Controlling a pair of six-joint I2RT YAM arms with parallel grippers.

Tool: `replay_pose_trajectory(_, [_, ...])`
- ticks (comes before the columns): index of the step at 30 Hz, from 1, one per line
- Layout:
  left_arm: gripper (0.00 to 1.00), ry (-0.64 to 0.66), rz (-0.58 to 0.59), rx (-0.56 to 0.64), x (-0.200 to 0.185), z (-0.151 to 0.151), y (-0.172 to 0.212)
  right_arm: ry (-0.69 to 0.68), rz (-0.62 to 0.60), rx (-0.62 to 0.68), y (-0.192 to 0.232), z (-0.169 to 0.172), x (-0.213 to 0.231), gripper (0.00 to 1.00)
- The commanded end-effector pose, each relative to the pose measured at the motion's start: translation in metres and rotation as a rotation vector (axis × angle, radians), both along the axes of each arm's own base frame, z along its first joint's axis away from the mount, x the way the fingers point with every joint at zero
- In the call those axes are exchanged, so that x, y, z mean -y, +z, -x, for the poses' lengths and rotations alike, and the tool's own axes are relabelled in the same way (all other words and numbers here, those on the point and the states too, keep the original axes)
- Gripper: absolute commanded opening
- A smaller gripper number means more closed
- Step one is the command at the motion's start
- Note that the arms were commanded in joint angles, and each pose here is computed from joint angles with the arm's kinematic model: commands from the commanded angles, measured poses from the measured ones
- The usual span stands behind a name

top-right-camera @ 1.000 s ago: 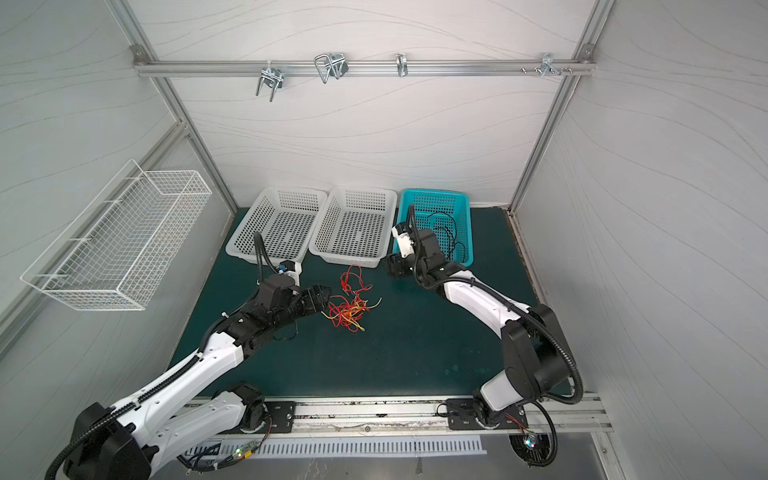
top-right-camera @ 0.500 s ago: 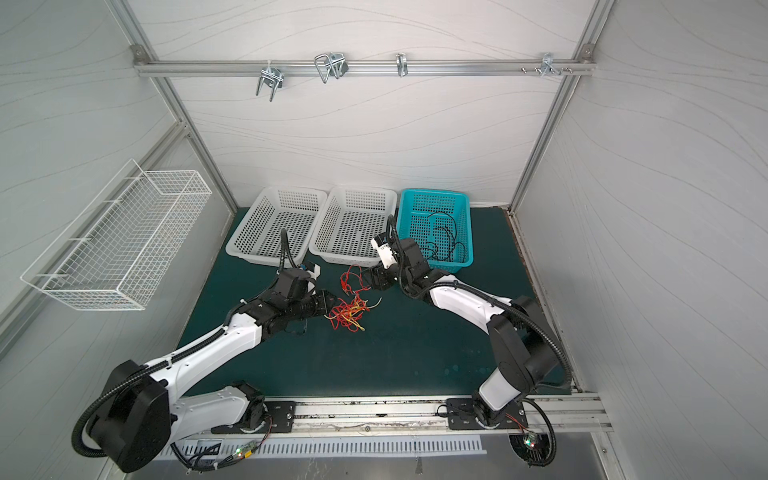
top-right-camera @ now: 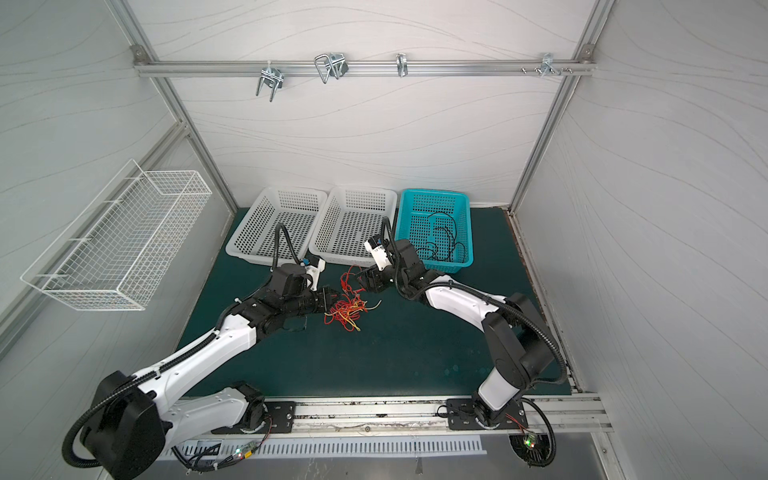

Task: Untangle the cables
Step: 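Move the right gripper back to the bundle while the left gripper holds it, then grip a red wire with the right gripper and pull it from the bundle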

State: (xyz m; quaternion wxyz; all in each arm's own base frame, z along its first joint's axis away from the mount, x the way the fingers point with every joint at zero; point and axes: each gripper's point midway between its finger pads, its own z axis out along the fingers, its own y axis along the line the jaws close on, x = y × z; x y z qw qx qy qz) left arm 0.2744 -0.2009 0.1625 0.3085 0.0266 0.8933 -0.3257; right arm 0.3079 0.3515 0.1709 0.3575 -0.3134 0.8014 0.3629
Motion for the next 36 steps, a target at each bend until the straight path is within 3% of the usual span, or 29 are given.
replay_pose_trajectory(1, [0.00,-0.039,0.063,0.181,0.008,-0.008,0.063,0.128,-0.093,0.060,0.038,0.022,-0.010,0.68])
replay_pose_trajectory(7, [0.00,-0.025,0.097,0.287,0.005,-0.010,0.105,0.243,-0.166,0.038,0.057,0.047,-0.023,0.68])
replay_pose_trajectory(15, [0.00,-0.080,0.190,0.397,0.014,-0.003,0.147,0.208,-0.154,0.004,0.038,0.040,-0.032,0.68])
replay_pose_trajectory(28, [0.00,-0.067,0.197,0.413,0.009,0.002,0.147,0.151,-0.031,-0.067,-0.024,0.035,-0.034,0.62])
replay_pose_trajectory(32, [0.00,-0.059,0.197,0.412,0.008,0.001,0.145,0.120,-0.008,-0.075,-0.032,0.030,-0.034,0.43])
replay_pose_trajectory(36, [0.00,-0.047,0.191,0.409,0.006,0.001,0.143,0.085,0.009,-0.077,-0.038,0.024,-0.032,0.08])
